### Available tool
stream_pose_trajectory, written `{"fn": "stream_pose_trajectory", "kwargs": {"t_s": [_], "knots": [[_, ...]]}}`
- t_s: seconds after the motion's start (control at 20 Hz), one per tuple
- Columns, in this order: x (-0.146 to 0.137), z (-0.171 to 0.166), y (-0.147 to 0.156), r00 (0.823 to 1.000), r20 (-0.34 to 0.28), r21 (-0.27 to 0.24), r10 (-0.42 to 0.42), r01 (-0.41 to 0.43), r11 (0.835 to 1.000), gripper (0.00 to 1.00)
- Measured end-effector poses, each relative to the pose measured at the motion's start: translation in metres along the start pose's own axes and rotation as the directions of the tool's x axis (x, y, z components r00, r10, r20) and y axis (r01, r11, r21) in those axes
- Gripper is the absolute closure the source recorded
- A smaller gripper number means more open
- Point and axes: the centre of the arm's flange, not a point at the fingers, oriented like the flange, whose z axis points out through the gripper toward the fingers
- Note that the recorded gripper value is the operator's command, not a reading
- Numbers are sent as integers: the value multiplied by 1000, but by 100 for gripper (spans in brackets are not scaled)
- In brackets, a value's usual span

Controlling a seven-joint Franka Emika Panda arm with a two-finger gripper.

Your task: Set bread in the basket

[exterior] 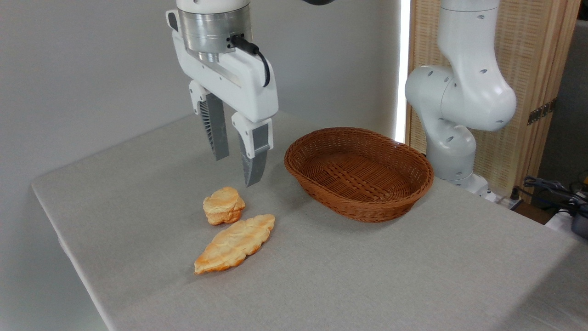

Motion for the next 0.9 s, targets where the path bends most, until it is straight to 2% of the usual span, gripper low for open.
{"fn": "stream_pose_trajectory", "kwargs": {"t_s": [0.05, 0.9], "knots": [[4, 0, -1, 1000, -12, 14, 5, -4, 1000, 0], [17, 15, 11, 999, 14, -15, 36, -36, 999, 0]]}}
